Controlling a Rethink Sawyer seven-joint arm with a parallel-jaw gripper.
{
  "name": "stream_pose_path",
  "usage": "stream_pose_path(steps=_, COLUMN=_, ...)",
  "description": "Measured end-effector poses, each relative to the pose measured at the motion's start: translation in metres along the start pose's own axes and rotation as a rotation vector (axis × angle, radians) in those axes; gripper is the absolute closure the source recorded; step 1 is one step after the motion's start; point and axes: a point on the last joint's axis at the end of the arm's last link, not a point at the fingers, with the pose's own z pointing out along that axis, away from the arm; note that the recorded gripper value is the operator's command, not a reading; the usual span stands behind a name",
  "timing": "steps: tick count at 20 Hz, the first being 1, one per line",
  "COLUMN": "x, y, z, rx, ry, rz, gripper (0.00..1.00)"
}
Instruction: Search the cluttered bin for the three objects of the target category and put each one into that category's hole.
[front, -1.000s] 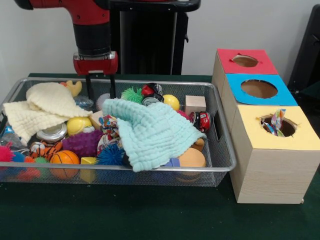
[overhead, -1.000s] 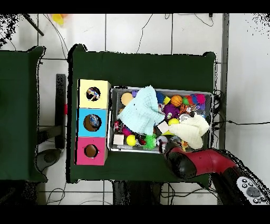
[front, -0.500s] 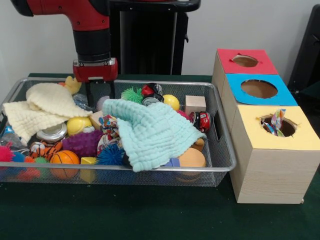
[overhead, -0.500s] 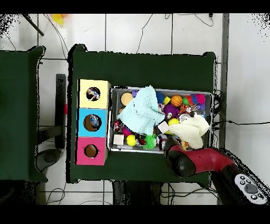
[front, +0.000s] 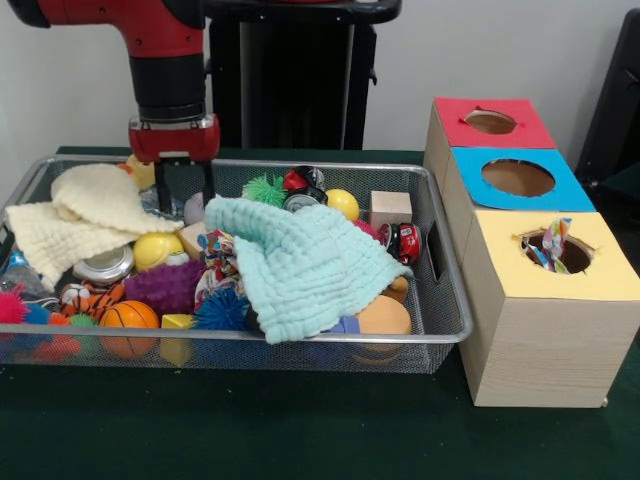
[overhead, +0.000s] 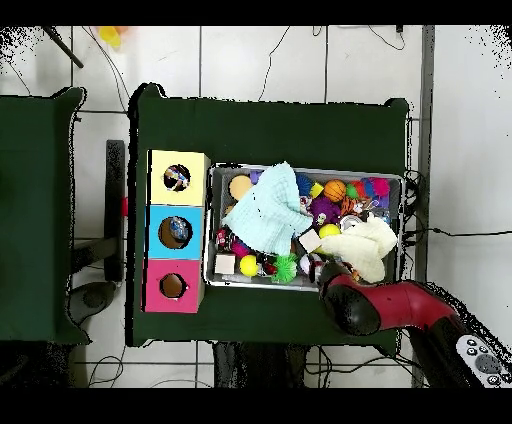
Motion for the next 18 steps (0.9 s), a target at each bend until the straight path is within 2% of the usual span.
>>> stream_pose_path(steps=4, x=0.001, y=-0.018, z=-0.006, rx=0.017, ry=-0.005, rz=0.027, gripper=0.0)
stream_pose_path(steps=11, x=0.006, y=-0.043, z=-0.017, rx=0.051, ry=0.021, rz=0.06, gripper=0.0)
stream_pose_path(steps=15, x=0.009, y=-0.038, z=-0.014, rx=0.051, ry=0.032, rz=0.05, gripper=0.0)
stream_pose_path(steps=18, x=0.016, y=-0.025, z=-0.001, rx=0.046, ry=0.05, rz=0.012, gripper=0.0)
